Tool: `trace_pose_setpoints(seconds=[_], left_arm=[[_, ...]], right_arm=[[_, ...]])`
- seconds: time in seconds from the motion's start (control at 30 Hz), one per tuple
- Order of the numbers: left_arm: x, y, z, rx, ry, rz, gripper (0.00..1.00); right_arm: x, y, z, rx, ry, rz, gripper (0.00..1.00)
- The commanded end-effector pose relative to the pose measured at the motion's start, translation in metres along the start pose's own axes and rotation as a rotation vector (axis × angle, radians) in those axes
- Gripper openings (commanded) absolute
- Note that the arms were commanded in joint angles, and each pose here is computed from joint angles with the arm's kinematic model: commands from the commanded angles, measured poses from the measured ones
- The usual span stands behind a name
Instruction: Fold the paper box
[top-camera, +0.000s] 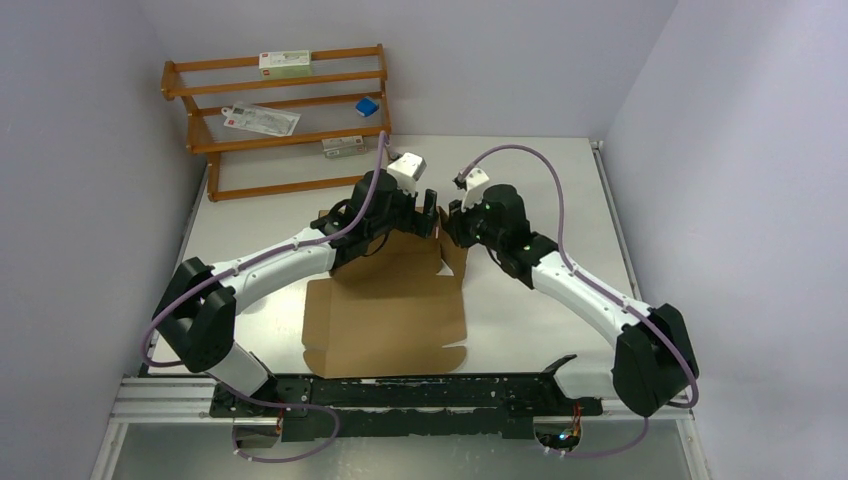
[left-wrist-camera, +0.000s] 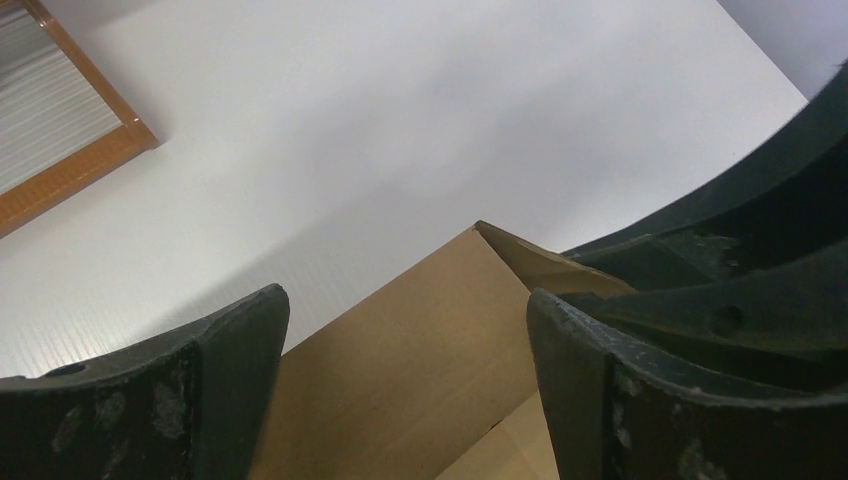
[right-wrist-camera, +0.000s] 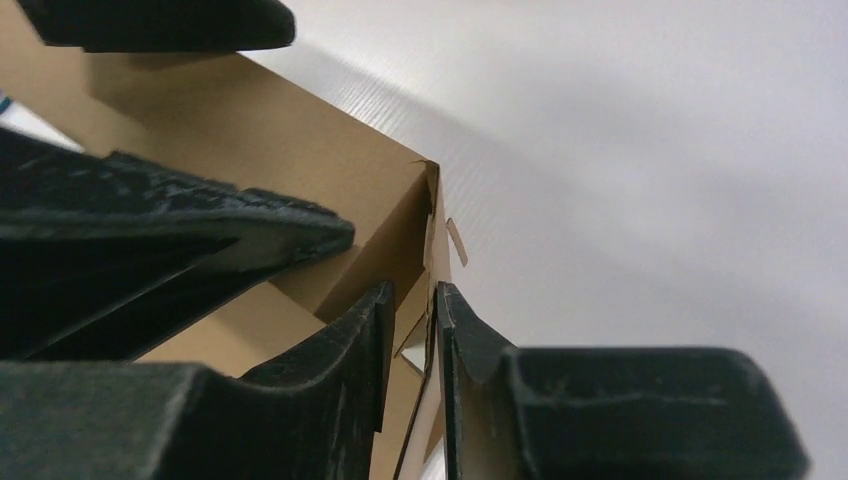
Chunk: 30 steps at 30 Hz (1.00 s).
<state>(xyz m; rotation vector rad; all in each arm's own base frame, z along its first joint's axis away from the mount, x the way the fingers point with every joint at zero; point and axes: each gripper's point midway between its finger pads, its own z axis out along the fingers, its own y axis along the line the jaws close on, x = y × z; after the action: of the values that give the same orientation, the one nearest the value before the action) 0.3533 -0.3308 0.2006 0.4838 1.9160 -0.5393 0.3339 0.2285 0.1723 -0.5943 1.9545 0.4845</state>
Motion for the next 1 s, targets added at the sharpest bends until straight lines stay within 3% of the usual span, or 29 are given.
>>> trace_pose_setpoints(seconds=[0.0,0.23,0.63,0.83,0.97], left_arm=[[0.007,0.003,0.002,-0.011,0.016,0.008,0.93],[0.006,0.007,-0.004,-0.024,0.01,0.015,0.91],[0.018,0.005,0.0,-0.01,0.037,0.009,0.84],[0.023,0.008,-0.001,-0.019,0.046,0.004,0.82],[0.026,0.008,-0.001,-0.023,0.052,0.008,0.82]], right_arm=[[-0.016,0.014,-0.019,-0.052,-0.031,0.025,0.29],[-0.01,0.01,-0.036,-0.025,-0.023,0.024,0.34],[0.018,0.034,-0.038,-0.143,0.018,0.104,0.33],[0.0,0.051,-0.041,-0.243,-0.016,0.102,0.32],[-0.026,0.026,-0.056,-0.091,-0.074,0.054,0.35]])
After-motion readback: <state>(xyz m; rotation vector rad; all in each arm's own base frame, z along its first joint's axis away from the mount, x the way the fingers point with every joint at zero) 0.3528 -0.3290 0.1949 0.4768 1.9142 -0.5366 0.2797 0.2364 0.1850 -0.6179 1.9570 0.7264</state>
